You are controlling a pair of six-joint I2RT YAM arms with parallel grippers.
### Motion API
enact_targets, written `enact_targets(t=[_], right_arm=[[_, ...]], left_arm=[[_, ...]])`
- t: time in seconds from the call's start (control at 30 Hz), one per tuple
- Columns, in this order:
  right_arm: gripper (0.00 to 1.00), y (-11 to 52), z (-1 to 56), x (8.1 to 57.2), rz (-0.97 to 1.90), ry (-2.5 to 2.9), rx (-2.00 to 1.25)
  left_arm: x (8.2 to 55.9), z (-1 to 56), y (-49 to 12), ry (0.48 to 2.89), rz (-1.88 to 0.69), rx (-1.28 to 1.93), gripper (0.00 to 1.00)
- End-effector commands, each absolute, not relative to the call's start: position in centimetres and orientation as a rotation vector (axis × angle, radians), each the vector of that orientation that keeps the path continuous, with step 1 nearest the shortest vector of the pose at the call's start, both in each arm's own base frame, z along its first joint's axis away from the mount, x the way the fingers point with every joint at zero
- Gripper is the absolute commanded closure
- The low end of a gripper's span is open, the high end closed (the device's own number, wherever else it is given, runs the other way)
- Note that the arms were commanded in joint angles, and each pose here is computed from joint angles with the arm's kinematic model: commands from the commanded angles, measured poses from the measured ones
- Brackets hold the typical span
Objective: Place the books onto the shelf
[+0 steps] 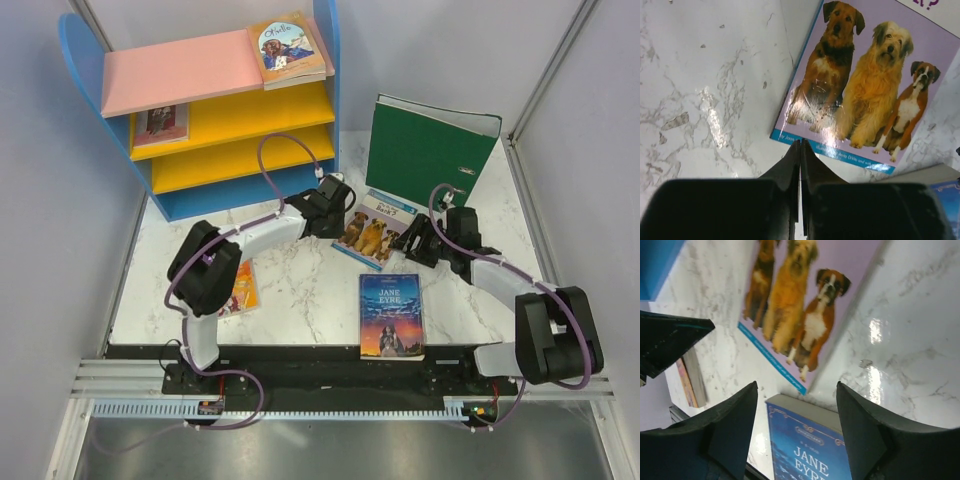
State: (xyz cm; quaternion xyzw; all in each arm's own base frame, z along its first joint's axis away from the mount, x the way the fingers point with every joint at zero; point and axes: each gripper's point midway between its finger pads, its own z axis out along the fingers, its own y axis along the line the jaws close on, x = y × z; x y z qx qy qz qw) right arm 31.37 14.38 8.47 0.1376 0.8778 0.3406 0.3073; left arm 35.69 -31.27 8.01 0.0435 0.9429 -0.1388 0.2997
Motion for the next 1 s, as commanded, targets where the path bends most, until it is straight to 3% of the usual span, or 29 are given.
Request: enact_targets(t=[0.0, 0.43, 0.67, 0.97], right_arm=[[0.27, 13.8, 7.6, 33.1, 0.859, 2.296, 0.398], [0.26, 15.3, 4.8, 37.2, 0.944, 2.261, 0.471], [0.28, 18.2, 7.9, 38.2, 1.152, 2.124, 0.388], [0.33, 19.7, 11.4, 38.4, 1.191, 2.04, 0.297]], left_arm=[[38.3, 7.8, -32.5, 2.476, -0.327, 0.128, 0.98], [39.0, 2.5, -33.8, 2.616, -0.281, 0.164, 0.98], [38.1, 1.5, -33.8, 2.657, -0.295, 0.183, 0.98], [37.7, 0.7, -33.8, 2.68, -0.298, 0.185, 0.98]])
